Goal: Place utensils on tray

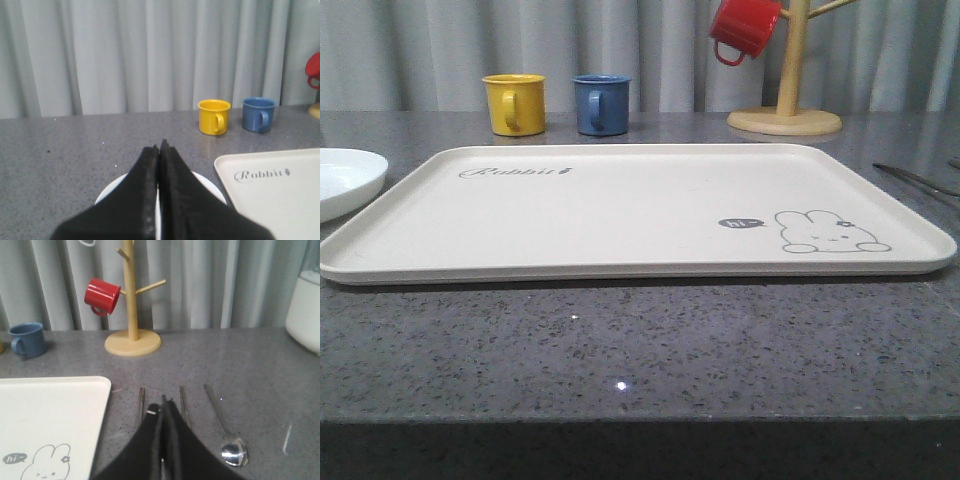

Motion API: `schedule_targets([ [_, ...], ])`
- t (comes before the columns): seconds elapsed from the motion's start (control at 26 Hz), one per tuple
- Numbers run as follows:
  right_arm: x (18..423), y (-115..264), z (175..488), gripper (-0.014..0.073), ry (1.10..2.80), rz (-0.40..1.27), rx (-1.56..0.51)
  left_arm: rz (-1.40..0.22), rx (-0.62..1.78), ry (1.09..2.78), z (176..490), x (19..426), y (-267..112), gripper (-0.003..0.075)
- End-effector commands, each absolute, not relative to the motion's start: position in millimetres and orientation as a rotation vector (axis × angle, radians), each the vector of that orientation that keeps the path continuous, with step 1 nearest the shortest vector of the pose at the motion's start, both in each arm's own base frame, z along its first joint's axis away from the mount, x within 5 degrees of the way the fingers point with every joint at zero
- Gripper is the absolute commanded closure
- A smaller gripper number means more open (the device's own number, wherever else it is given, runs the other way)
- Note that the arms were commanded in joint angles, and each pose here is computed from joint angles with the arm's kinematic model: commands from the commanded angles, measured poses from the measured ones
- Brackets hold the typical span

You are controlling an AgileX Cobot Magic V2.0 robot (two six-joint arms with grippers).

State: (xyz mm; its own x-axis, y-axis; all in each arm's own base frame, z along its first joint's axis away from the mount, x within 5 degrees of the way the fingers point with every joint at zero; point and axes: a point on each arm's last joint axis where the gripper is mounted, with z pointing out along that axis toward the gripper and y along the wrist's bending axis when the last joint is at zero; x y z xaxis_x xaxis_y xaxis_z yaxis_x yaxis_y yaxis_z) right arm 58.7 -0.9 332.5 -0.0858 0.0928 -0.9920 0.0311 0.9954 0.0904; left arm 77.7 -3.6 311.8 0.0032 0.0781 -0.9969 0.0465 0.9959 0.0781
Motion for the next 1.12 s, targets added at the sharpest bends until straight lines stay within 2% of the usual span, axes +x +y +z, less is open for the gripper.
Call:
schedule_targets([
  [0.0, 70.8, -2.0, 349.0, 0.0654, 1.623, 0.040, 0.094, 0.013, 0.081, 1.515, 327.4, 86.5, -3.9, 0.0738],
  [0.15, 71.9, -2.2, 347.4, 0.0636, 1.637, 0.036, 0.092, 0.013, 0.081, 1.515, 327.5, 86.9, -3.9, 0.0736],
  [0.23, 71.9, -2.3, 347.1, 0.0540, 1.640, 0.031, 0.090, 0.013, 0.081, 1.512, 327.7, 86.9, -3.9, 0.0670],
  [0.31, 71.9, -2.5, 347.1, 0.0388, 1.640, 0.026, 0.088, 0.013, 0.081, 1.512, 327.7, 86.9, -3.9, 0.0507],
  [0.35, 71.9, -2.6, 347.1, 0.0299, 1.641, 0.023, 0.086, 0.013, 0.081, 1.512, 327.7, 86.9, -3.9, 0.0379],
  [0.42, 71.9, -2.6, 347.4, 0.0125, 1.637, 0.023, 0.086, 0.013, 0.080, 1.508, 328.1, 86.9, -3.9, 0.0190],
  [0.5, 71.9, -2.6, 347.8, 0.0035, 1.633, 0.023, 0.086, 0.013, 0.080, 1.500, 328.8, 86.8, -3.9, 0.0106],
  [0.69, 71.9, -2.6, 347.8, 0.0025, 1.633, 0.023, 0.086, 0.013, 0.080, 1.494, 329.4, 86.8, -3.9, 0.0141],
  [0.85, 71.9, -2.6, 347.8, 0.0025, 1.633, 0.023, 0.086, 0.013, 0.083, 1.550, 326.0, 99.1, -4.5, 0.0167],
  [0.96, 71.9, -2.6, 347.8, 0.0025, 1.633, 0.023, 0.086, -0.001, 0.114, 1.663, 329.0, 117.2, -8.1, 0.0174],
  [1.08, 71.9, -2.6, 347.8, 0.0025, 1.633, 0.023, 0.086, 0.024, 0.256, 1.847, 336.4, 141.2, -17.1, 0.0174],
])
